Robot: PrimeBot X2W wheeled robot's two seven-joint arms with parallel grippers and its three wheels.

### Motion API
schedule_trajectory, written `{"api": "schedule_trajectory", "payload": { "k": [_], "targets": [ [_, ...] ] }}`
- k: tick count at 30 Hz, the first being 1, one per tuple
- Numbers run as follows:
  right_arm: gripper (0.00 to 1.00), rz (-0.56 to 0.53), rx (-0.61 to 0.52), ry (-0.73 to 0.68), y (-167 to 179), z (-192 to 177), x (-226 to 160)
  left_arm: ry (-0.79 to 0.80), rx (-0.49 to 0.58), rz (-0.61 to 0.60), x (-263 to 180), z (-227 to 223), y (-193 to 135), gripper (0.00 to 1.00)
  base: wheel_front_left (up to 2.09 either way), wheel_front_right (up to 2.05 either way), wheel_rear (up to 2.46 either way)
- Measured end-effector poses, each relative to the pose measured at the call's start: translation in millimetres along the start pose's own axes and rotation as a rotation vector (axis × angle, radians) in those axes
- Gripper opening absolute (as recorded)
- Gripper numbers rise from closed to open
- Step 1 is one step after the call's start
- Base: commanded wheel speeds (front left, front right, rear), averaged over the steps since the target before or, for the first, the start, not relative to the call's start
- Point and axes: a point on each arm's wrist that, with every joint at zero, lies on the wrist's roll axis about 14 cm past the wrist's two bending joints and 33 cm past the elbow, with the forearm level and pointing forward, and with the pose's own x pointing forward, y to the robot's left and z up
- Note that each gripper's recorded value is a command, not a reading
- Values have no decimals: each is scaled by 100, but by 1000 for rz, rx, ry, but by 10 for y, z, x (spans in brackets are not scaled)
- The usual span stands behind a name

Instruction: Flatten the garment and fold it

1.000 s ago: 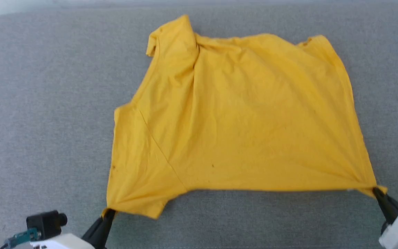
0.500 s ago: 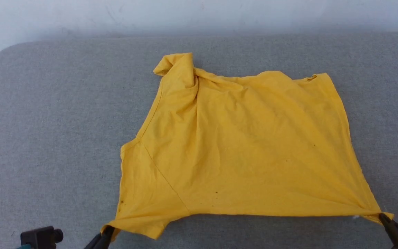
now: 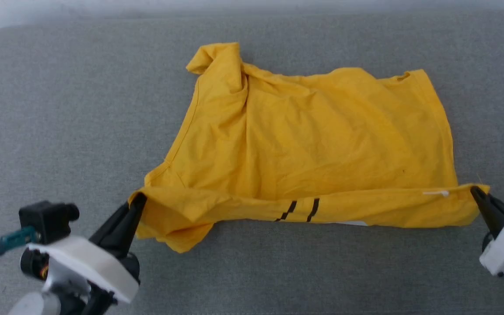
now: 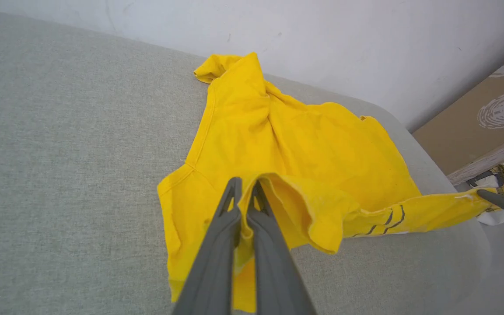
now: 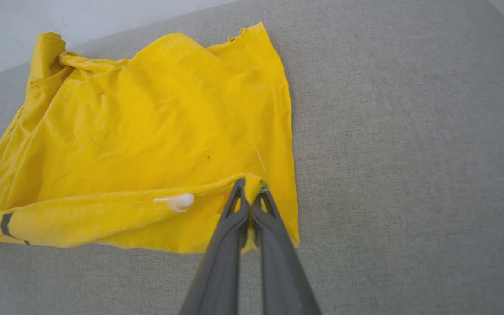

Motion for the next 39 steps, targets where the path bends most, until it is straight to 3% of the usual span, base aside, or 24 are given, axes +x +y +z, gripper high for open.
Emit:
{"api": "schedule_trajectory", "payload": {
  "k": [12,24,32,33,35,38,39],
  "targets": [
    [0,-2,-52,42,-40,12,622,-20,107,-11,711,78,249,0,0,0,0],
    [0,-10,-55,148,-101,-345,1031,147,67,17,1113,-570,506,0,0,0,0],
    [2,-16,-67,176,-146,-374,1116,191,71,16,1246,-651,575,0,0,0,0],
    [28,-19,-66,181,-154,-380,1121,190,68,16,1256,-647,576,0,0,0,0],
    [100,-20,-64,191,-157,-390,1125,190,63,19,1262,-648,579,2,0,0,0],
    [100,-22,-57,185,-157,-370,1125,183,48,23,1258,-635,572,54,0,0,0],
    [100,-22,-58,181,-153,-355,1123,179,44,24,1255,-626,568,88,0,0,0]
  ]
}}
